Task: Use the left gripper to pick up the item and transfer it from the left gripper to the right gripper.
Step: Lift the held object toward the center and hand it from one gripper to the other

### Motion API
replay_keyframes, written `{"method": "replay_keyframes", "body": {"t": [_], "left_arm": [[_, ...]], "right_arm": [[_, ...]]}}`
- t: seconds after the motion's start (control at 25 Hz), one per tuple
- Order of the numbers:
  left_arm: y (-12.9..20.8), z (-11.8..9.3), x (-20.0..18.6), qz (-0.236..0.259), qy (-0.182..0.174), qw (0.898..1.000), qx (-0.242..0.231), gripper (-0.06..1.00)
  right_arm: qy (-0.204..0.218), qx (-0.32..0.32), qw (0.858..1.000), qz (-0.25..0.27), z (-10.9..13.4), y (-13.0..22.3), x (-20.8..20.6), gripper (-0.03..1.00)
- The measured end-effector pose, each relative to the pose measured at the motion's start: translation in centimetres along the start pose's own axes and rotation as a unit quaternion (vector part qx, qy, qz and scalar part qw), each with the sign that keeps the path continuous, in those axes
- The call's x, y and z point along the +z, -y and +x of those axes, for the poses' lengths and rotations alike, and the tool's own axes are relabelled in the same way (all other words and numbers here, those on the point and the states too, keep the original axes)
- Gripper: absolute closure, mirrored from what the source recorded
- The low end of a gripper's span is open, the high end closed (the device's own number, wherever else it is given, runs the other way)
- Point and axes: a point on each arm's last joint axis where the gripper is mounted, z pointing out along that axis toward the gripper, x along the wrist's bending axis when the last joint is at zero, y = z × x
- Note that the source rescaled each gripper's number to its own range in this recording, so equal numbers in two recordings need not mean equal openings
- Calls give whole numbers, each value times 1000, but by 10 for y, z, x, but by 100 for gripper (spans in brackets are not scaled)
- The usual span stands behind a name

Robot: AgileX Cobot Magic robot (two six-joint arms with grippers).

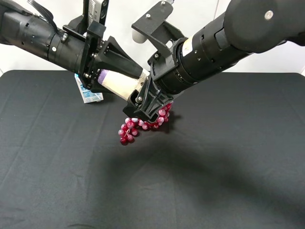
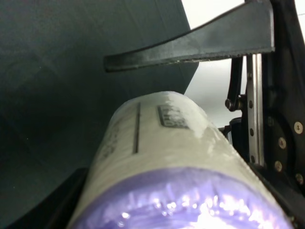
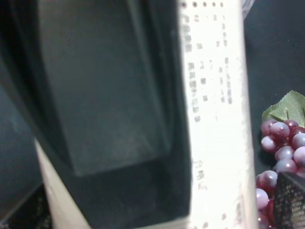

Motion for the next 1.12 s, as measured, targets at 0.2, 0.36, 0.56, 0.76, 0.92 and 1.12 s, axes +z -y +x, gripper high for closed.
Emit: {"method": "replay_keyframes", "body": {"t": [0.2,0.36,0.56,0.76,0.92,1.12], "left_arm": [[0,0,0,-2,2,1000,4,93],[0,0,0,-1,1,1000,4,93],[0,0,0,-1,1,1000,4,93],[0,1,1,-2,-11,1000,7,89],[-3,4,1,-14,-24,1000,1,22],[-3,4,1,-14,-23,1000,0,1]], "right_arm": [[-4,-21,1000,4,1,1,0,86],[-5,-25,1000,3,1,0,0,86],[-5,-24,1000,3,1,0,0,87],[-7,-24,1000,7,1,2,2,87],[-12,-24,1000,16,2,3,2,88],[-14,-25,999,17,2,3,2,88]]}}
